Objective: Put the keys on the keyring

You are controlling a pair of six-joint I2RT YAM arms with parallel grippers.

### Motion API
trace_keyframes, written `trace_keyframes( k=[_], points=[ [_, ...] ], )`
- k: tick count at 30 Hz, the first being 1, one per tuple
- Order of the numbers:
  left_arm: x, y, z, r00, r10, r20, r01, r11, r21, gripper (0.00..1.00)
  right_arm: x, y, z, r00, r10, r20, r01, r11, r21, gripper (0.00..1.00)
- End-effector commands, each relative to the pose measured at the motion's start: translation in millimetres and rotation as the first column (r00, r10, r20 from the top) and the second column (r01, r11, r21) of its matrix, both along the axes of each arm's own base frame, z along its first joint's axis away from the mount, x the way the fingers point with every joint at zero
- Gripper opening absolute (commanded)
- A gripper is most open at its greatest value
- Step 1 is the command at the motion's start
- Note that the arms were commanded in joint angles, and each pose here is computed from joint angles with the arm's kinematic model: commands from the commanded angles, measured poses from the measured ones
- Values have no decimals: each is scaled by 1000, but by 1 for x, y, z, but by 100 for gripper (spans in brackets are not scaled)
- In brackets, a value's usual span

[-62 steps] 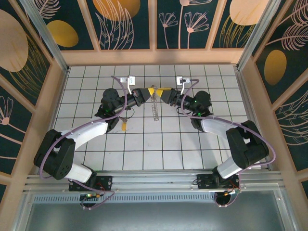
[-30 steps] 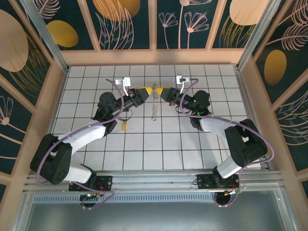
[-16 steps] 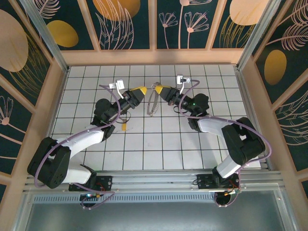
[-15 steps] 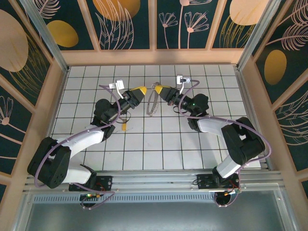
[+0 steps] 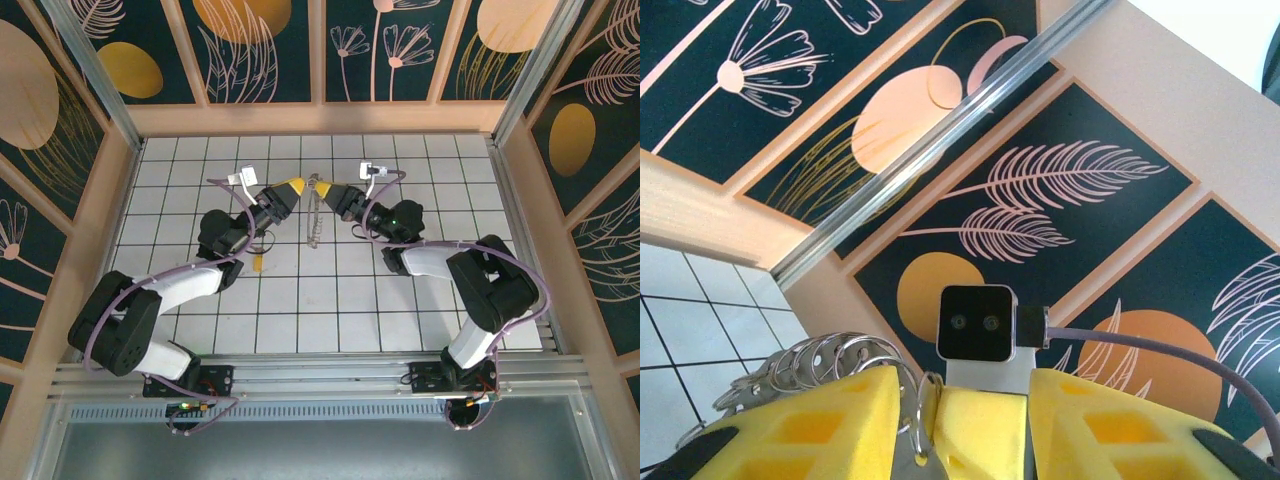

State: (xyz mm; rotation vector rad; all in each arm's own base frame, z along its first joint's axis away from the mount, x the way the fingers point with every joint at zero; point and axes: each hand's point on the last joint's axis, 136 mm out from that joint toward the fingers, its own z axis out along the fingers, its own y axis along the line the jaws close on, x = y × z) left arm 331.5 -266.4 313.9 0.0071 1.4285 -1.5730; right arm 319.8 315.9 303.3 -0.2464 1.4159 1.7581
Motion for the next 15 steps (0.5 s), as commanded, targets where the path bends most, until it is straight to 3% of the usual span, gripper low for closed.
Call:
trace_keyframes(
  k=[1,15],
  points=[
    [-6,-2,10,999,-25,40,27,999,-38,38,-8,-1,37,994,3,106,-13,996,93,0],
    [-4,-7,2,999,-37,22,38,998,-54,34,-6,4,34,995,11,97,-20,996,92,0]
  ],
)
